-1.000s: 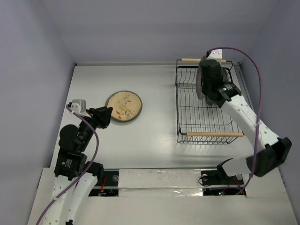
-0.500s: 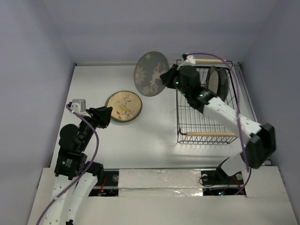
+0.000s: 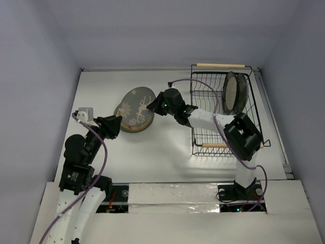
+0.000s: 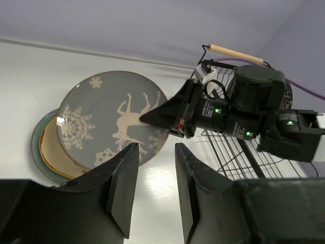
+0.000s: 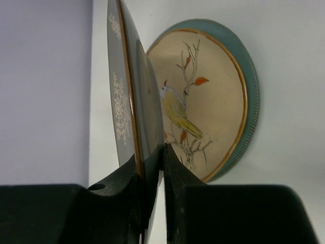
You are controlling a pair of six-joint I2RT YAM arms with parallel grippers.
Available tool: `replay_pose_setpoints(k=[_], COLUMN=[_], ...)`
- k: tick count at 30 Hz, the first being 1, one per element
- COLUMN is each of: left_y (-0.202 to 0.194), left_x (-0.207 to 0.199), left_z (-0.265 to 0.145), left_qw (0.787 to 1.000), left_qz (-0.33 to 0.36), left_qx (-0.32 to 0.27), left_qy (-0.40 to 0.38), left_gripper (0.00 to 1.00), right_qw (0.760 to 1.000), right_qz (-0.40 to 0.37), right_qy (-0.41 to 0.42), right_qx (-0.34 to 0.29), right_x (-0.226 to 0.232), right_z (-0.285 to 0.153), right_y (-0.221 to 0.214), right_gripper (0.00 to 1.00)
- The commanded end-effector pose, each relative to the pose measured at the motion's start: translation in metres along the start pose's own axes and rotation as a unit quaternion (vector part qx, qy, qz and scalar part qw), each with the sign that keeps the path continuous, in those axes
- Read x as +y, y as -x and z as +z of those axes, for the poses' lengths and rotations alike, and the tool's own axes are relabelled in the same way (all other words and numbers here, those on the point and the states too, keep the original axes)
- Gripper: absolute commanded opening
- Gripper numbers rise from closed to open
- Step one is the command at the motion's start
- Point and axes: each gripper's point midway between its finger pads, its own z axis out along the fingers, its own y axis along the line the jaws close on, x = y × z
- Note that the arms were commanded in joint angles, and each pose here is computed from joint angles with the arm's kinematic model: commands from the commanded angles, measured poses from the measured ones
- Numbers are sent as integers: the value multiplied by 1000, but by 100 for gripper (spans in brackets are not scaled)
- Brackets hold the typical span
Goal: Unload the plates from the dish rack
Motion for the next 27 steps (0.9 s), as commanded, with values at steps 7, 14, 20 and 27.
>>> replay_pose_setpoints(k=[7, 14, 20, 27], left_y=[16, 17, 18, 19], left_x=[-9, -9, -9, -10], left_z=[1, 1, -1, -2], left_qw=[1000, 1000, 1000, 999], left_qz=[4, 4, 4, 4], left_qx=[-21, -23, -25, -28], left_qy=[-16, -17, -17, -17], left_gripper=[32, 32, 32, 32], right_qw=[984, 985, 991, 998], right_qz=[95, 100, 60, -40], right_qy=[148, 140, 117, 19], right_qx=[-28, -18, 22, 42], right_x=[65, 59, 41, 9], right_z=[23, 30, 37, 32], right_y=[24, 13, -15, -27], right_gripper=[0, 0, 44, 83])
